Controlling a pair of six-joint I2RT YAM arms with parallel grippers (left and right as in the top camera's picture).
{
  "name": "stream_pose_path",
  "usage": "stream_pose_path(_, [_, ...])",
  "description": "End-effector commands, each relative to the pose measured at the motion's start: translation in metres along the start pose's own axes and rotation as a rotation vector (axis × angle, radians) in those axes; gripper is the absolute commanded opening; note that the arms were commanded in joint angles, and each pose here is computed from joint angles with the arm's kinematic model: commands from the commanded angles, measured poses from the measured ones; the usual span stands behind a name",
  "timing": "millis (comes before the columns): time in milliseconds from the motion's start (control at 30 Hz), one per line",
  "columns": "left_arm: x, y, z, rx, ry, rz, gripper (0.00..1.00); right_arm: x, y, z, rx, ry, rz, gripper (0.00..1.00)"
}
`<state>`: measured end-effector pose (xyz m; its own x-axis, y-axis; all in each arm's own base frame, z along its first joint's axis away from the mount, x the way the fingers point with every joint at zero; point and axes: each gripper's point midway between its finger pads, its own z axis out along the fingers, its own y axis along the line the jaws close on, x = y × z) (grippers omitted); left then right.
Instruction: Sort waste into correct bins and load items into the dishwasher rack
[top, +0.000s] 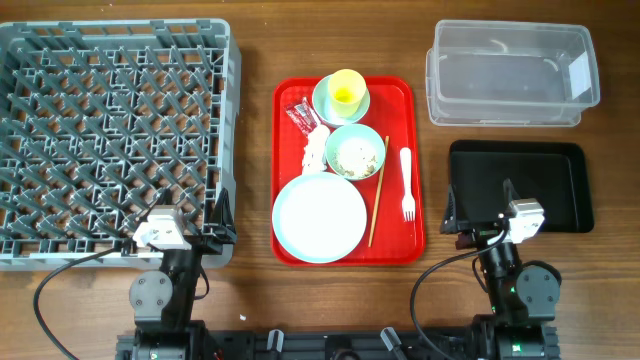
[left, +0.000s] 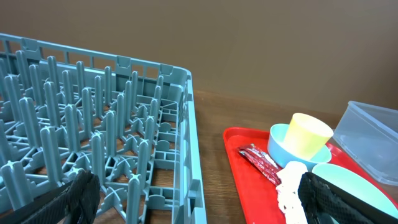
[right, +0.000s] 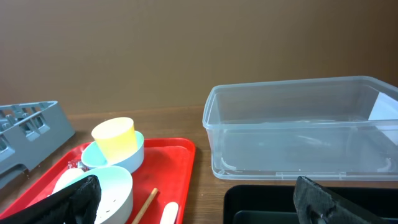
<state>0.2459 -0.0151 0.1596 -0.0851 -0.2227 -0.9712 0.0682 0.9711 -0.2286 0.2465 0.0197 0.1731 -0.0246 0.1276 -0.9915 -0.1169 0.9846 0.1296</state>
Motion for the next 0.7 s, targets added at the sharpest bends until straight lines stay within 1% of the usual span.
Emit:
stream_pose_path(0, [0.003, -0.002, 0.0, 0.014, 0.007, 0.019, 1.0, -0.001, -0.002, 0.0, 0.01, -0.006, -0.015, 1.0])
stream_pose_path(233, [0.003, -0.002, 0.0, 0.014, 0.007, 0.019, 1.0, -0.001, -0.002, 0.0, 0.009, -0.006, -0.015, 1.0])
stream_pose_path(267, [0.0, -0.005, 0.0, 0.033, -0.002, 0.008, 1.0, -0.001, -0.002, 0.0, 0.009, -0.006, -0.015, 1.0])
stream_pose_path(300, [-0.003, -0.011, 0.0, 0.061, -0.013, -0.01, 1.0, -0.001, -0.002, 0.0, 0.01, -0.006, -0.015, 1.0])
stream_pose_path(367, [-0.006, -0.029, -0.002, 0.164, -0.011, -0.084, 1.0, -0.001, -0.002, 0.0, 0.01, -0.006, -0.015, 1.0])
stream_pose_path(400, [-0.002, -0.05, -0.007, 0.287, 0.03, -0.174, 1.0, -0.001, -0.002, 0.0, 0.009, -0.006, -0.015, 1.0])
stream_pose_path(433, [-0.005, -0.058, -0.01, 0.338, 0.033, -0.208, 1.0, -0.001, -0.002, 0.0, 0.01, -0.006, -0.015, 1.0])
stream_pose_path(467, [-0.017, -0.066, -0.013, 0.384, 0.001, -0.26, 1.0, -0.001, -0.002, 0.0, 0.01, -0.006, -0.015, 1.0])
stream_pose_path(600, [-0.036, -0.072, -0.018, 0.43, -0.052, -0.344, 1.0, -0.001, -0.002, 0.0, 0.009, -0.006, -0.015, 1.0])
stream_pose_path(667, [-0.048, -0.083, -0.025, 0.501, -0.087, -0.328, 1.0, -0.001, -0.002, 0.0, 0.009, -0.006, -0.015, 1.0])
